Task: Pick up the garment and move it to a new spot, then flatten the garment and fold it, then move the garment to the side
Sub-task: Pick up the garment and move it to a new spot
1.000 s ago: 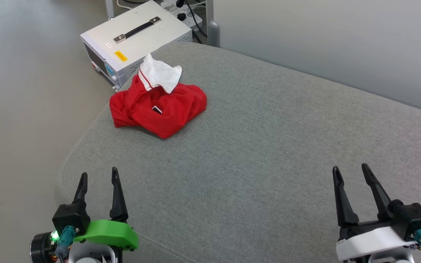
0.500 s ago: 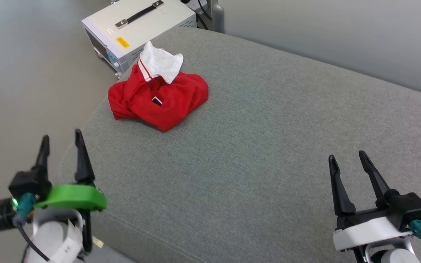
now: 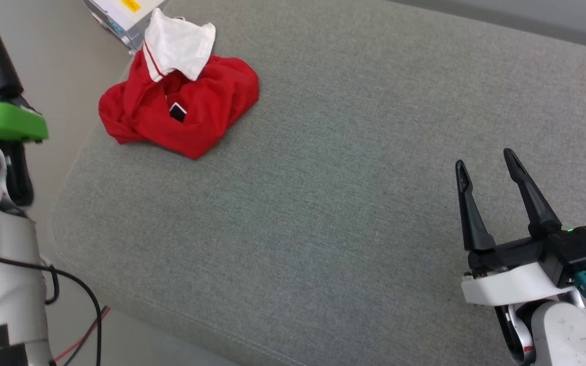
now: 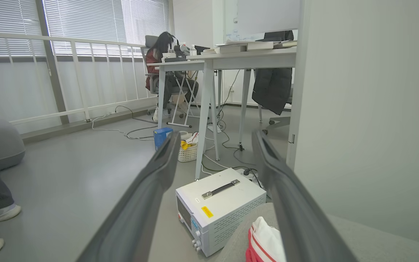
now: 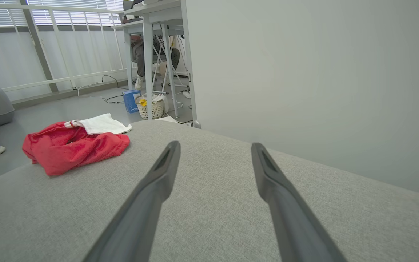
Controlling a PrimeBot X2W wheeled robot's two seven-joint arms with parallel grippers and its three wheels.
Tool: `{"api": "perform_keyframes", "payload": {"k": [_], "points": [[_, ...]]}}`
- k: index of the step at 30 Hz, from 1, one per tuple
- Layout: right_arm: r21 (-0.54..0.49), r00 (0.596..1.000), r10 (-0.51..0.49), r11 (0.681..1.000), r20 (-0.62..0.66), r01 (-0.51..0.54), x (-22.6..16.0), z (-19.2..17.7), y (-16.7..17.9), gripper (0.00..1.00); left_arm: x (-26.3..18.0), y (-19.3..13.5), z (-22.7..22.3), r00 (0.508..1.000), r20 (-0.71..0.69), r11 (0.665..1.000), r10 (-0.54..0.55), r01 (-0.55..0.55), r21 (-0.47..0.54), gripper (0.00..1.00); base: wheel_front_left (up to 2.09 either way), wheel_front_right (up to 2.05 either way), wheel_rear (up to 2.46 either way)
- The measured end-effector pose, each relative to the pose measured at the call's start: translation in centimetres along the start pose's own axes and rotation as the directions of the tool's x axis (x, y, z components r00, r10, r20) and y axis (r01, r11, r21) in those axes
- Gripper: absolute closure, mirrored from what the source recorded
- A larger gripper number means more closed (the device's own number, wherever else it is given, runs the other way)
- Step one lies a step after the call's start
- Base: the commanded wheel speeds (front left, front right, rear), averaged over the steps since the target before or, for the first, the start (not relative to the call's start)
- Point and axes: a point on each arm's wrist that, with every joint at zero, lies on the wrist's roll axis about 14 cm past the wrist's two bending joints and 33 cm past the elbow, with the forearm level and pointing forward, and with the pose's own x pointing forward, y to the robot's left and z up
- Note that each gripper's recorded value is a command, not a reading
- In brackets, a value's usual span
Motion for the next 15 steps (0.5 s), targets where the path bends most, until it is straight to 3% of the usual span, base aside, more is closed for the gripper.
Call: {"api": "perform_keyframes", "payload": {"k": [4, 9, 13, 15], "points": [[0.001, 1.0, -0.01, 1.0, -0.003, 0.01, 0.5, -0.9, -0.8, 0.0, 3.6, -1.5, -1.3, 0.998, -0.053, 0.999, -0.043, 0.042, -0.017, 0.0, 0.0, 0.0, 0.0], [0.003, 1.0, -0.025, 1.0, -0.01, 0.025, 1.0, -2.1, -1.7, 0.0, 6.5, -4.7, -4.3, 0.964, -0.223, 0.989, -0.147, 0.14, -0.044, 0.0, 0.0, 0.0, 0.0], [0.007, 0.999, -0.042, 0.999, -0.014, 0.042, 1.3, -2.9, -2.6, 0.0, 7.0, -6.6, -8.4, 0.88, -0.428, 0.979, -0.206, 0.183, -0.094, 0.0, 0.0, 0.0, 0.0], [0.006, 0.999, -0.051, 0.999, -0.018, 0.051, 1.3, -3.3, -3.0, 0.0, 6.4, -7.7, -10.8, 0.803, -0.546, 0.971, -0.239, 0.212, -0.114, 0.0, 0.0, 0.0, 0.0]]}}
